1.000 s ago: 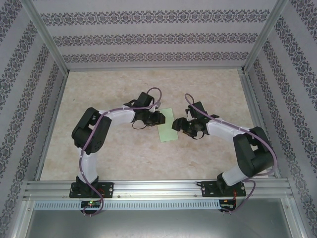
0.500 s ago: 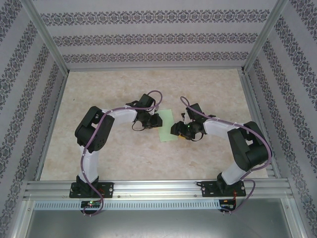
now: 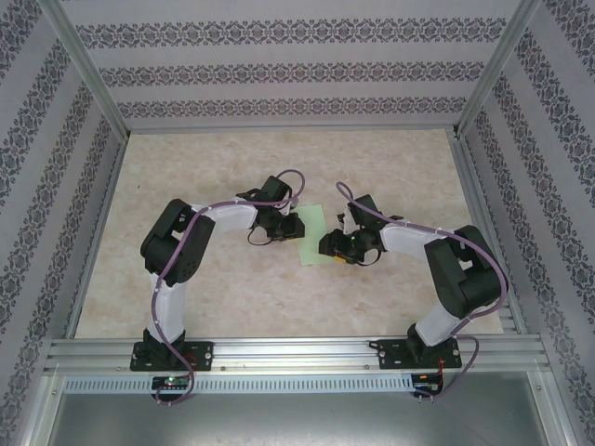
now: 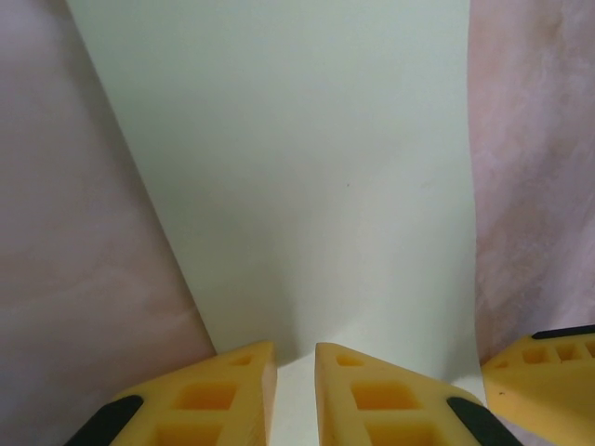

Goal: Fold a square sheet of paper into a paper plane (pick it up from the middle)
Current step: Third fold the triangle at the center of the table.

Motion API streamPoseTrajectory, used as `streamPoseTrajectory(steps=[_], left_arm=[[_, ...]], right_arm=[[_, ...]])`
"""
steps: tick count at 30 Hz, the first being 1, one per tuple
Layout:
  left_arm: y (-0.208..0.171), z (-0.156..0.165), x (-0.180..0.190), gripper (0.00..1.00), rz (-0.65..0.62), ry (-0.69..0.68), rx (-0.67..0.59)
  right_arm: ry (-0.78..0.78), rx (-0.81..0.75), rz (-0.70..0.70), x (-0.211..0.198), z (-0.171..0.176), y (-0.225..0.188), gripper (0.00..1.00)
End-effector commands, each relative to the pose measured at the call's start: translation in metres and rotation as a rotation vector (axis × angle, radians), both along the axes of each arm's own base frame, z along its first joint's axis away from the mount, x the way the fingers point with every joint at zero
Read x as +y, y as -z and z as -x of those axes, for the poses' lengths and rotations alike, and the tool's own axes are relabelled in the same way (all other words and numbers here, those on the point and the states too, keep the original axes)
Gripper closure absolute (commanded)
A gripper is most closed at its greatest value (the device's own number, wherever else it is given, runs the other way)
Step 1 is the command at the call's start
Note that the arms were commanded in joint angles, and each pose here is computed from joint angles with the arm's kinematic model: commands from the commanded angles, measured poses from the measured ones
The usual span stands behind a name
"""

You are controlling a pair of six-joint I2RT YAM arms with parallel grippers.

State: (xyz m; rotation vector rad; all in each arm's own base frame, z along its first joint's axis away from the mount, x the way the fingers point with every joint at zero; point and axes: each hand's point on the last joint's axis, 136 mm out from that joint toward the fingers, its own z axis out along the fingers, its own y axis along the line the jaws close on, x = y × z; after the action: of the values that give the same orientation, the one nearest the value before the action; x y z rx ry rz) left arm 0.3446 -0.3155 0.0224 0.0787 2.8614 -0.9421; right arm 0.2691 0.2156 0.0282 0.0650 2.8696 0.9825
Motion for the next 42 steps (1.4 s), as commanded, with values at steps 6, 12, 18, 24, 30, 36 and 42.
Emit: streamPoseTrajectory(steps=[6,12,18,24,30,36,42], left_arm=[[0.022,0.007,0.009,0.79,-0.080,0.003,0.033],[0.023,0.007,0.010,0.79,-0.082,0.003,0.032],[0.022,0.007,0.009,0.79,-0.077,0.008,0.030],[0.011,0.005,0.003,0.80,-0.044,0.021,0.019],[-0.041,-0.012,-0.005,0.78,0.002,0.052,-0.102],[-0.031,-0.029,0.011,0.78,-0.071,0.005,-0.124],[-0.008,-0.032,0.012,0.81,-0.099,-0.005,-0.081]], right_arm=[[0.092,-0.023,-0.086,0.002,-0.003,-0.016,0.57],[0.164,-0.019,-0.081,-0.005,-0.003,-0.019,0.70],[0.227,-0.006,-0.052,-0.012,-0.008,-0.019,0.91],[0.204,-0.021,-0.094,0.005,-0.019,-0.025,0.96],[0.187,-0.023,-0.081,0.020,-0.028,-0.023,0.96],[0.176,-0.039,-0.063,0.030,-0.037,-0.021,0.95],[0.160,-0.070,-0.095,0.045,-0.050,-0.024,0.95]])
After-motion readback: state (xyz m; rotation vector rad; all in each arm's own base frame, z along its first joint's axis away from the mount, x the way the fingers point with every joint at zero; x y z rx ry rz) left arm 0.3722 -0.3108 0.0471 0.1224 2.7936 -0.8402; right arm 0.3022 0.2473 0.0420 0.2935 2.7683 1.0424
